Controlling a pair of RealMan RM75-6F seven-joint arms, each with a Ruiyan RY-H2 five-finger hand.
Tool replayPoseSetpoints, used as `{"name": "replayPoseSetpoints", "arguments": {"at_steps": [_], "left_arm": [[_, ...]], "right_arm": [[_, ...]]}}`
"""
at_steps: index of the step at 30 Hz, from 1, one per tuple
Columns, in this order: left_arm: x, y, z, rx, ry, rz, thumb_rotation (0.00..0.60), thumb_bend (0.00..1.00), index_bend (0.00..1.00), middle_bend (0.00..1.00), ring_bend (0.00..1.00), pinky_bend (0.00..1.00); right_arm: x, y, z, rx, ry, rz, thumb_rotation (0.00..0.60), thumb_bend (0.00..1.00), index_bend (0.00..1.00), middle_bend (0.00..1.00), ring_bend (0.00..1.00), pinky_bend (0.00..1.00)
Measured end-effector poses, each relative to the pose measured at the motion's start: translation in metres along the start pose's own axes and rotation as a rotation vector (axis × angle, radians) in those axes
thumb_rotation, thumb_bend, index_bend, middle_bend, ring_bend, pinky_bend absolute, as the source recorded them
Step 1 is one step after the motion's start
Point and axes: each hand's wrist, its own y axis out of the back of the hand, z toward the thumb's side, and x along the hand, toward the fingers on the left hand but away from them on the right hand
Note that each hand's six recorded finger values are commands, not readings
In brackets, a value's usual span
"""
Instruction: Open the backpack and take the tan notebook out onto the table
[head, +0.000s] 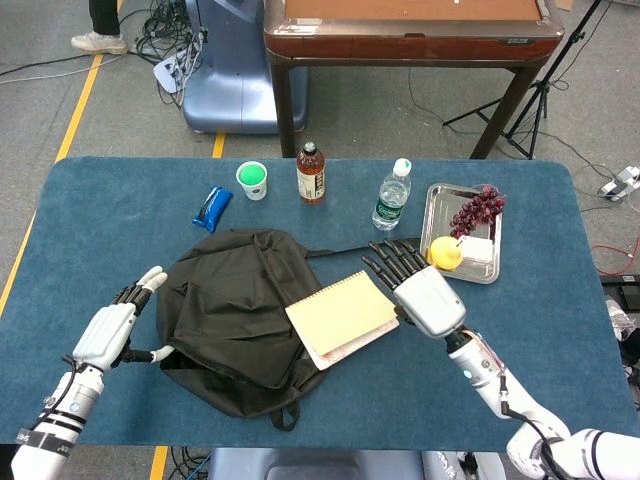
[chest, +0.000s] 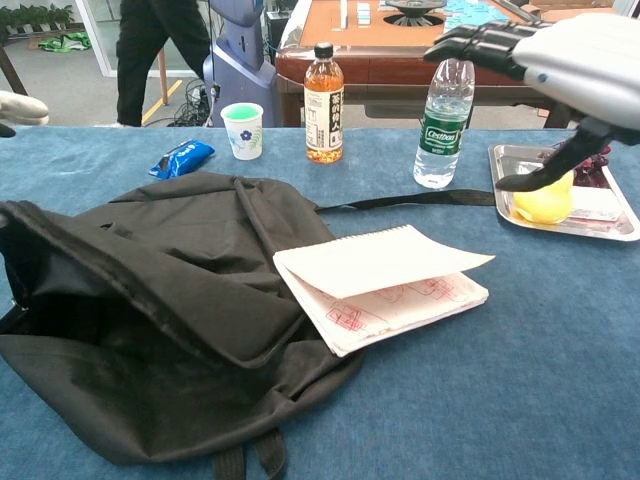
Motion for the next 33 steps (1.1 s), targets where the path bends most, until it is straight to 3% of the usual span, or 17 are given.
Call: {"name": "replayPoseSetpoints", "arguments": {"at_steps": [4,9,14,18,22,26,33], "left_arm": [[-0.005,0.008,-0.01,0.05,0.045,-0.018,0.6,0.15,0.0,0.0,0.0,0.03],[-0.008,0.021,-0.023,0.07,0.096,0.02,0.6,0.15,0.0,0.0,0.0,0.03],[-0.009,0.04,-0.033,0.047,0.124,0.12,0.6,0.15,0.0,0.0,0.0,0.03],[-0.006,0.05,-0.045,0.044,0.129,0.215,0.6,0.15,0.0,0.0,0.0,0.03],[-0.001,0.051,-0.059,0.092,0.124,0.273,0.6,0.15,0.0,0.0,0.0,0.03],[0.004,0.049,-0.078,0.156,0.124,0.324,0.6,0.15,0.01,0.0,0.0,0.03],[-0.01,0.033,-0.09,0.168,0.114,0.36,0.6,0.15,0.02,0.0,0.0,0.03]], "right_arm": [[0.014,0.005,-0.018,0.013,-0.051,0.028,0.6,0.13,0.0,0.01,0.0,0.12],[0.033,0.007,-0.038,-0.005,-0.116,0.078,0.6,0.13,0.0,0.07,0.01,0.16],[0.058,0.003,-0.055,-0.024,-0.186,0.137,0.6,0.13,0.01,0.14,0.08,0.24],[0.075,0.001,-0.065,-0.063,-0.242,0.163,0.6,0.19,0.1,0.21,0.15,0.26],[0.094,-0.001,-0.075,-0.095,-0.294,0.171,0.6,0.26,0.19,0.25,0.17,0.26],[0.111,-0.002,-0.082,-0.119,-0.329,0.165,0.6,0.26,0.21,0.27,0.18,0.26],[0.141,-0.005,-0.087,-0.152,-0.38,0.142,0.6,0.26,0.22,0.28,0.19,0.26]]}}
